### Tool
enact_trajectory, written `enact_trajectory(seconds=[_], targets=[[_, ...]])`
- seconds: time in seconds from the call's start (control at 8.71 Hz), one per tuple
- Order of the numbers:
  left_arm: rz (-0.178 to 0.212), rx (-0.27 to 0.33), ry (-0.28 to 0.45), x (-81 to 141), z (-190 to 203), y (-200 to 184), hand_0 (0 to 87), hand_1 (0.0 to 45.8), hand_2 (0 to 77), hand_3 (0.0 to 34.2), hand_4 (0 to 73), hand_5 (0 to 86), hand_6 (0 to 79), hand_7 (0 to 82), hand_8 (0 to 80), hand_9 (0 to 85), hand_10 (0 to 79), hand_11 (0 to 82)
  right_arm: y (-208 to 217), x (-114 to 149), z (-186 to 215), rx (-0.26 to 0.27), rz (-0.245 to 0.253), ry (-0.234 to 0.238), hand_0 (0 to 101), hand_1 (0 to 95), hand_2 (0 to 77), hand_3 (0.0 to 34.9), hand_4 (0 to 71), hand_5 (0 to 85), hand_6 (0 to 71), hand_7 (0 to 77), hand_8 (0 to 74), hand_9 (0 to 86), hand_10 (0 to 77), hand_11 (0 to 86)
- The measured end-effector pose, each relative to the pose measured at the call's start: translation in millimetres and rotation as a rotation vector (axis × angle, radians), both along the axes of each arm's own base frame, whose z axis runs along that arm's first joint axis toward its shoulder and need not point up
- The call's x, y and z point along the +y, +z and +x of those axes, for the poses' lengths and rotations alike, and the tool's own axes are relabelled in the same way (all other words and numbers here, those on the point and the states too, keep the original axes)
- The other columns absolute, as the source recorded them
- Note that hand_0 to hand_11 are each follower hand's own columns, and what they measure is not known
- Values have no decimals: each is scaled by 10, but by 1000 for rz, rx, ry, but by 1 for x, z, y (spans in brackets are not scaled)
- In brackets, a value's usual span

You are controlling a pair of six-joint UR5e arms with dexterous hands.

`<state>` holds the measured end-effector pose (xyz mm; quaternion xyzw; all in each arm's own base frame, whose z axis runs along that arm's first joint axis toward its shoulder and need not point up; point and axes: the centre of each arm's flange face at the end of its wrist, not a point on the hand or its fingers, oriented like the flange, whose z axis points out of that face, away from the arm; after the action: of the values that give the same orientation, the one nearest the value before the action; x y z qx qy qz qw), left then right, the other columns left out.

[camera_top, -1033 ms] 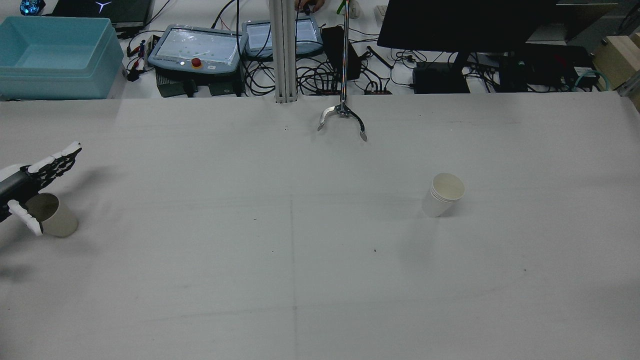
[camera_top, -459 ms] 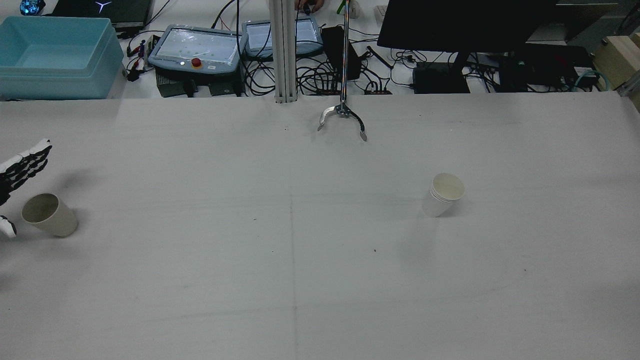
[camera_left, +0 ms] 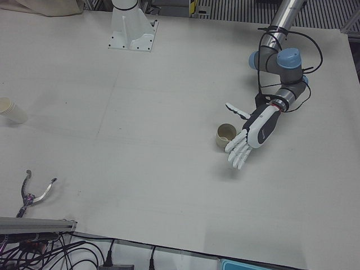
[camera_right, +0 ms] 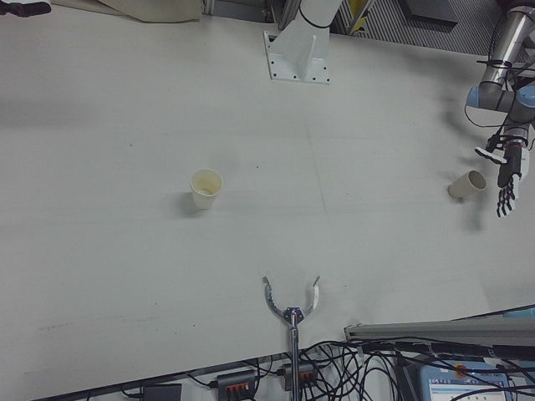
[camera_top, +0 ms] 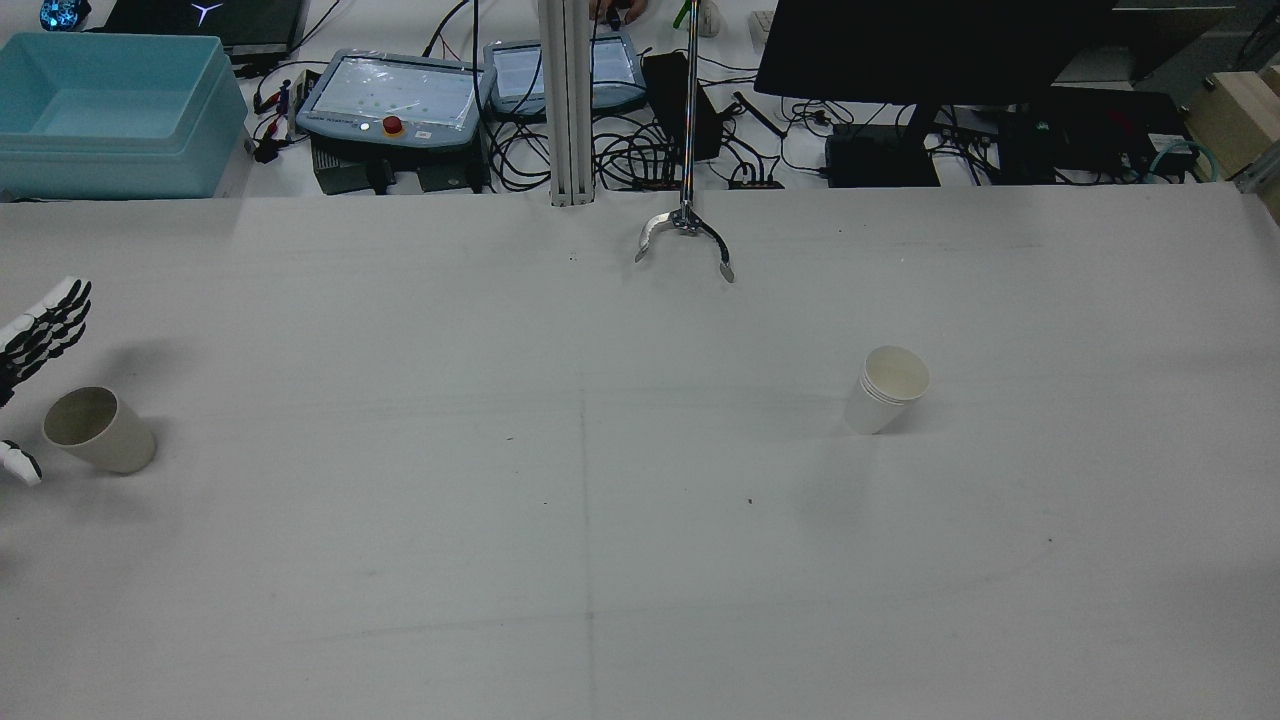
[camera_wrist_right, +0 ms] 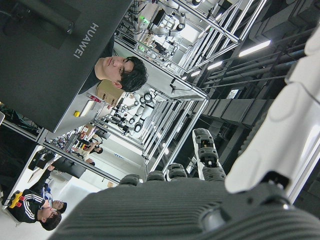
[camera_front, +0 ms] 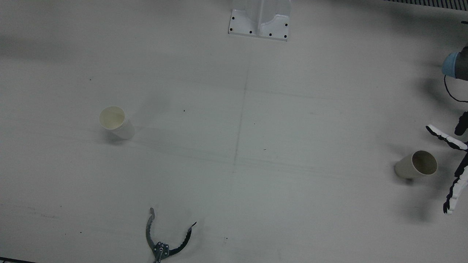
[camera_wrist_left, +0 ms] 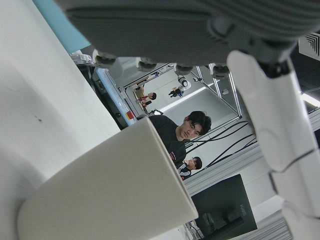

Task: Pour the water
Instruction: 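Move the left hand down beside the nearby white paper cup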

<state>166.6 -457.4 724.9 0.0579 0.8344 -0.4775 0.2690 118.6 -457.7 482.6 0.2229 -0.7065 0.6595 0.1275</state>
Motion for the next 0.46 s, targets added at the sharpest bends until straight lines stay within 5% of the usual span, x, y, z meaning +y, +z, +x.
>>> enact_trajectory(seconds=[0.46], targets=[[25,-8,10,-9,19,26,540,142,5,198,55,5,0,11,5,5,5,11,-1,-3,-6,2,2,-12,459,65,5,0,87,82,27,71,5,5,5,5]])
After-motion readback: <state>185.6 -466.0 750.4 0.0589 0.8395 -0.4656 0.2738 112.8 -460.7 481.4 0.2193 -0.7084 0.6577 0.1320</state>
